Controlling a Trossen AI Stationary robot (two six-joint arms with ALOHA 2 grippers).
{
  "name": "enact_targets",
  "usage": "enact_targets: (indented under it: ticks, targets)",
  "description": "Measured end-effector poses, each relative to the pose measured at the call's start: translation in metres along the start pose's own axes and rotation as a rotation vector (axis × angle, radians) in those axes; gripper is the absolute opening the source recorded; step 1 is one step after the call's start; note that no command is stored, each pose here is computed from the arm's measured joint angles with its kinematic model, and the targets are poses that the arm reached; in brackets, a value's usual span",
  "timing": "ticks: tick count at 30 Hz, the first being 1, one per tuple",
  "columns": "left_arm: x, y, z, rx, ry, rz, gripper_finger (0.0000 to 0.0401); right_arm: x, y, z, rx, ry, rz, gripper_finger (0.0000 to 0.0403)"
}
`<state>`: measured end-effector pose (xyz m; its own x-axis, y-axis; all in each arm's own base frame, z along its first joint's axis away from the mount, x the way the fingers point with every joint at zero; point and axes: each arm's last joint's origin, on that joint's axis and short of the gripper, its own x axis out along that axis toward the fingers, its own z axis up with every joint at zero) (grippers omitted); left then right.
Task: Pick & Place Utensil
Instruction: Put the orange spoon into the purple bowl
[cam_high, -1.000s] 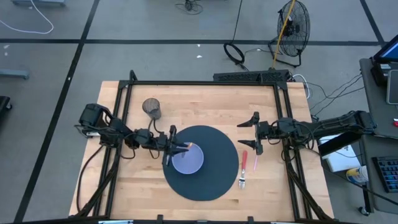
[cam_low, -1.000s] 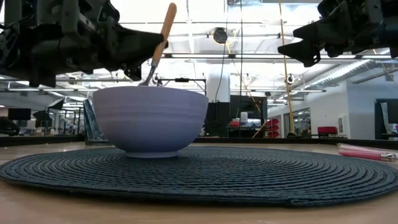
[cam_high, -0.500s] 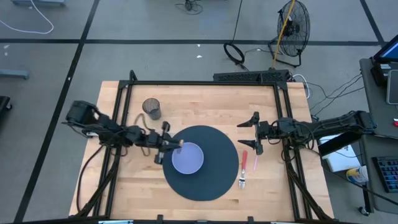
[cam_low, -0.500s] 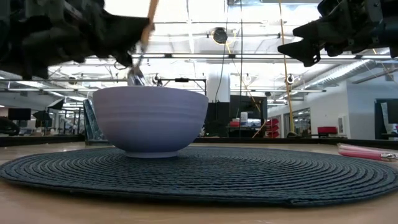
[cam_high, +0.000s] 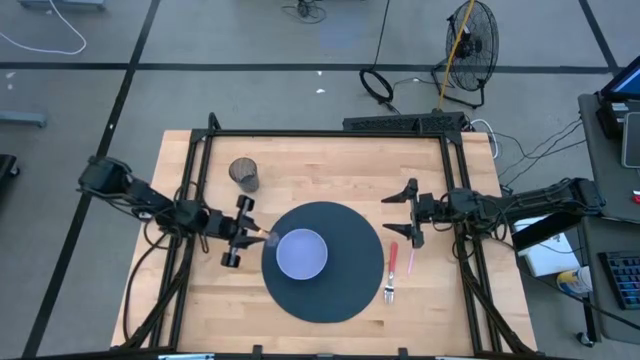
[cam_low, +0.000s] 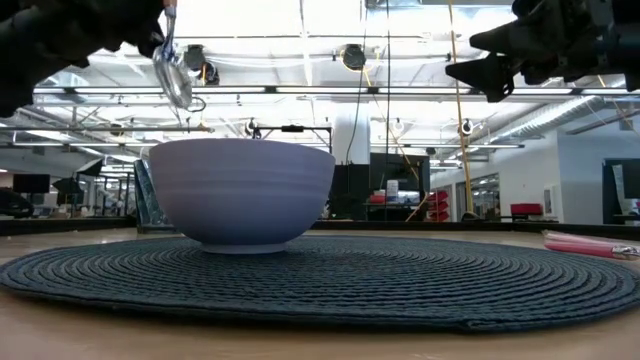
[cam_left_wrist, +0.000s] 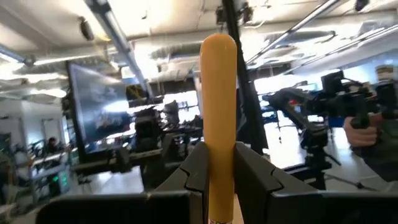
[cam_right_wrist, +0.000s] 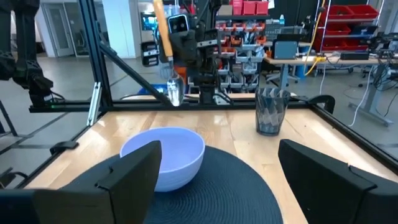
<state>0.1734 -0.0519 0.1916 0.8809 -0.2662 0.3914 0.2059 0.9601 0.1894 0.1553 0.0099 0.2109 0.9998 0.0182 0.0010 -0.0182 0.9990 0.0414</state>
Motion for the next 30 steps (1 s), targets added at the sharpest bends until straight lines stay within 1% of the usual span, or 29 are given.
enact_targets:
  ticks: [2, 8, 13, 15, 18, 21, 25, 30]
  targets:
    - [0.003, 0.0, -0.002, 0.008, 0.007, -0.024, 0.0048, 0.0, 0.0, 0.001, 0.001, -0.012, 0.0, 0.0318]
    - [0.005, 0.004, -0.014, 0.005, 0.061, -0.03, 0.0048, 0.0, 0.0, 0.004, 0.002, -0.037, 0.002, 0.0318]
    - [0.007, 0.009, -0.016, -0.05, 0.075, 0.017, 0.0048, 0.0, 0.0, 0.004, 0.008, -0.038, 0.002, 0.0318]
    - [0.011, 0.009, -0.013, -0.07, 0.057, 0.021, 0.0048, 0.0, 0.0, 0.004, 0.009, -0.038, 0.002, 0.0318]
    - [0.023, 0.011, -0.016, -0.112, 0.074, 0.054, 0.0048, 0.0, 0.0, 0.004, 0.009, -0.039, 0.002, 0.0318]
    - [0.039, 0.01, -0.026, -0.156, 0.104, 0.094, 0.0048, 0.0, 0.0, 0.004, 0.009, -0.038, 0.002, 0.0318]
    - [0.059, 0.009, -0.044, -0.185, 0.136, 0.137, 0.0048, 0.0, 0.0, 0.003, 0.012, -0.035, 0.002, 0.0318]
    - [0.063, 0.009, -0.056, -0.214, 0.172, 0.184, 0.0048, 0.0, 0.0, 0.002, 0.035, -0.025, 0.005, 0.0318]
